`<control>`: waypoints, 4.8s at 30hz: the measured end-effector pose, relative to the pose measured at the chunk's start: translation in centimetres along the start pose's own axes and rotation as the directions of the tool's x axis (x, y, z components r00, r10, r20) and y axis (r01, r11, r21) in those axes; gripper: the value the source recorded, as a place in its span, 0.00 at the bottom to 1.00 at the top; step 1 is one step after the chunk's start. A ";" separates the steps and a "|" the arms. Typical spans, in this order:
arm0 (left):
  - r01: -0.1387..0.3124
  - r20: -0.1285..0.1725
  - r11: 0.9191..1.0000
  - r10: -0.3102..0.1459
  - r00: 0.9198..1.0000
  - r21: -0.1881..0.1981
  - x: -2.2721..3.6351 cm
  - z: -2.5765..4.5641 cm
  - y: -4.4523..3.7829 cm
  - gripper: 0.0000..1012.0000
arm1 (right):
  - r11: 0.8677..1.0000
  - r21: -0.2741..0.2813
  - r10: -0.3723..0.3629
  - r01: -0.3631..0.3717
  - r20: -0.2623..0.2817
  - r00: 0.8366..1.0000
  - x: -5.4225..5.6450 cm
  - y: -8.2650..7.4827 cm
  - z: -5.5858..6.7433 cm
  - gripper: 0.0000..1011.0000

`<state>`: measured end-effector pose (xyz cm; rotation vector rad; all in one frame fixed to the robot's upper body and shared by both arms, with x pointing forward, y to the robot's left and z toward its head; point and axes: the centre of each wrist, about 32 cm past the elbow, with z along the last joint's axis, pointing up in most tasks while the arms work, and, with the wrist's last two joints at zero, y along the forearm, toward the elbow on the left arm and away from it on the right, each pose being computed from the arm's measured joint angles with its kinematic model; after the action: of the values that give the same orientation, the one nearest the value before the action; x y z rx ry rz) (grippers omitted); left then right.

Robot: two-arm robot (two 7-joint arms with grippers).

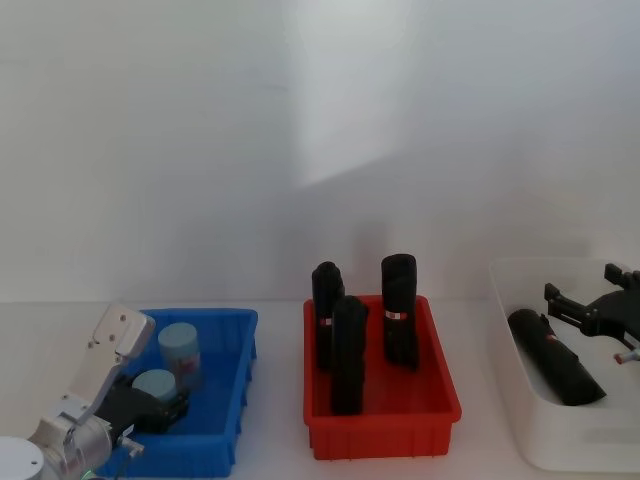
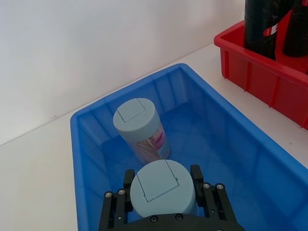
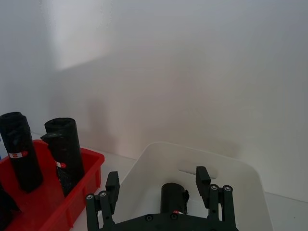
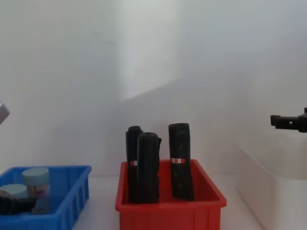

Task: Pick the cotton swabs from the blue box and place them into the white box.

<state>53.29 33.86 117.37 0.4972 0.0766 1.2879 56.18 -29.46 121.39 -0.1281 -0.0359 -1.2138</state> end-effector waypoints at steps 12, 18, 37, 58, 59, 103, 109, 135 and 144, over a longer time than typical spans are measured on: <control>0.000 -0.001 1.000 0.000 1.000 0.001 -0.01 -0.03 -0.01 0.70 | 1.000 0.000 0.000 0.000 0.000 1.000 0.0 0.0 0.0 0.99; 0.000 -0.001 1.000 0.000 1.000 0.001 -0.01 -0.03 -0.01 0.70 | 1.000 0.000 0.000 0.000 0.000 1.000 0.0 0.0 0.0 0.99; 0.020 0.013 0.999 -0.020 1.000 -0.030 -0.25 0.96 0.00 0.70 | 1.000 0.000 0.000 0.000 0.000 1.000 0.0 0.0 0.0 0.99; 0.096 -0.073 0.960 -0.119 0.990 -0.262 0.76 7.18 3.00 0.70 | 1.000 0.000 0.000 0.000 0.000 1.000 0.0 0.0 0.0 0.99; 0.101 -0.074 0.957 -0.126 0.989 -0.271 0.82 7.40 3.19 0.70 | 1.000 0.000 0.000 0.000 0.000 1.000 0.0 0.0 0.0 0.99; 0.403 -0.015 0.783 -0.465 0.885 -0.475 -2.29 11.46 4.54 0.70 | 0.936 0.091 0.332 -0.339 0.087 0.939 0.7 1.9 0.3 0.99; 0.418 0.004 0.770 -0.475 0.880 -0.483 -3.14 12.02 3.99 0.70 | 0.921 0.107 0.364 -0.374 0.098 0.926 0.2 2.4 0.5 0.99; 0.448 0.039 0.751 -0.493 0.869 -0.484 -5.45 13.16 2.06 0.70 | 0.762 0.107 0.618 -0.639 0.174 0.767 -2.1 5.4 2.3 0.99; 0.448 0.052 0.749 -0.488 0.872 -0.489 -5.89 13.43 1.89 0.70 | 0.728 0.086 0.659 -0.680 0.186 0.729 -2.9 5.0 2.9 0.99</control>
<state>54.26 24.55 128.82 -0.0235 -0.0583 0.7792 60.01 -24.73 123.56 -0.0841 -0.1916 -0.4582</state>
